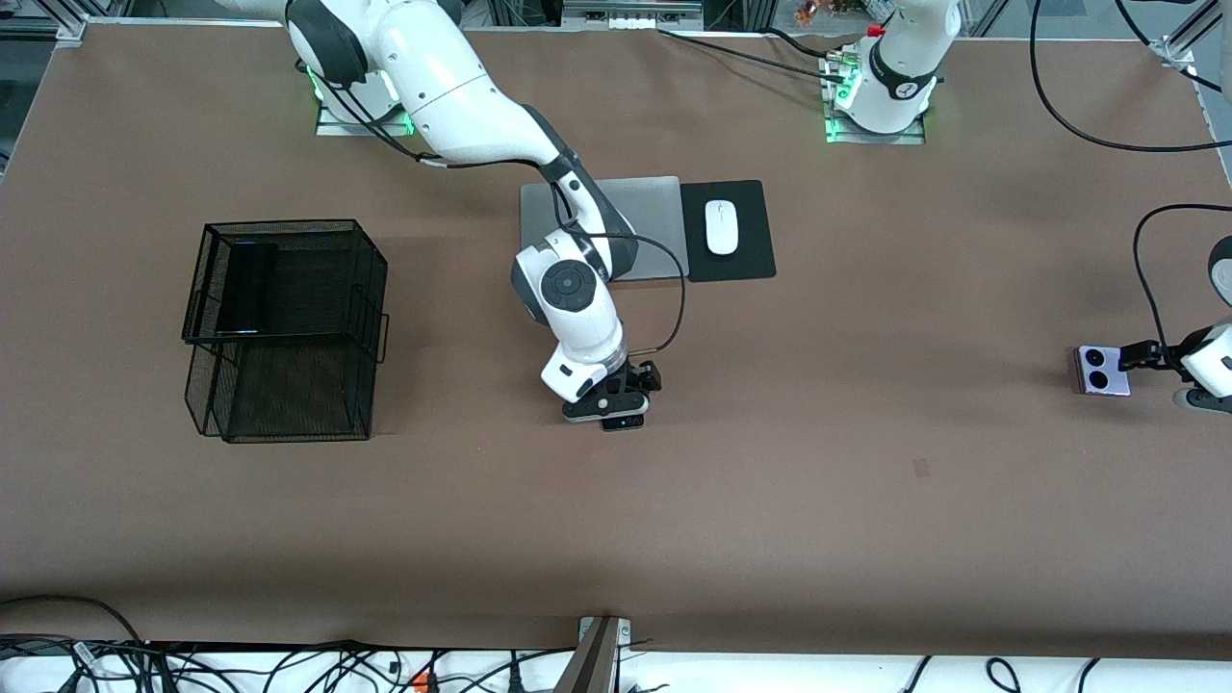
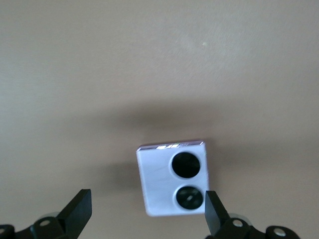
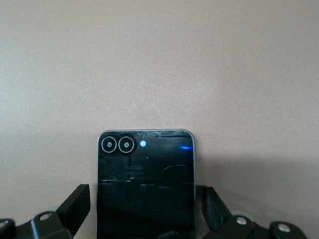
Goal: Place phones with both arms
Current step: 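Grasp the flip phone with the right gripper while the left gripper grasps the white phone, then carry the flip phone with the right gripper toward the mesh basket, then lower the black flip phone into the mesh basket with the right gripper, then carry the white flip phone with the left gripper toward the laptop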
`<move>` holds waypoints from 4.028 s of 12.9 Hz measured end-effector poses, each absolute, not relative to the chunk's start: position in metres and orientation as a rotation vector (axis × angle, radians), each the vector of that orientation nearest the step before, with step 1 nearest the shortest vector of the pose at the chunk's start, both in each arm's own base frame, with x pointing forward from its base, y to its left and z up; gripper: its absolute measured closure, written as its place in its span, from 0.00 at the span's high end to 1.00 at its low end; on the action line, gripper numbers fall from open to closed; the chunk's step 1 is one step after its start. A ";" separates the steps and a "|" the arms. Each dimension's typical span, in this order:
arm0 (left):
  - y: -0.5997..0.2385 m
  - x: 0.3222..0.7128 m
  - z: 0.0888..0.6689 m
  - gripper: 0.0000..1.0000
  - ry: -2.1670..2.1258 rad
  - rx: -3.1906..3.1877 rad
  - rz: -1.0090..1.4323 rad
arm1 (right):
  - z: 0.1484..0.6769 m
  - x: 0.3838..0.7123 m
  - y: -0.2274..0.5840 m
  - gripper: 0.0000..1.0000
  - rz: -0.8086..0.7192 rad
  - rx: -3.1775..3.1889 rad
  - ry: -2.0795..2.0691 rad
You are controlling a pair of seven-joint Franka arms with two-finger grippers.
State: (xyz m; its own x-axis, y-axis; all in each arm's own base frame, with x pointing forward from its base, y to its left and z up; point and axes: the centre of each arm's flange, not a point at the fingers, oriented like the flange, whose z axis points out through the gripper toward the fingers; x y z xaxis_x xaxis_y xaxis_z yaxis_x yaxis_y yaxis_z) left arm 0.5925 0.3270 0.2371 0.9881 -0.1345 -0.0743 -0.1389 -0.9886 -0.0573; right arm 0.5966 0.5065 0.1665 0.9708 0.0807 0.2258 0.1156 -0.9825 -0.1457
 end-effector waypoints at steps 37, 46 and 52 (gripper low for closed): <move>0.323 0.569 0.164 0.85 0.070 -3.100 -0.006 | 0.334 0.571 0.036 0.80 0.728 -3.131 0.047; 0.308 0.597 0.199 0.85 0.038 -3.119 0.043 | 0.319 0.566 0.062 0.80 0.756 -3.138 0.048; 0.205 0.655 0.262 0.85 -0.032 -3.121 0.097 | 0.319 0.566 0.061 0.98 0.756 -3.140 0.054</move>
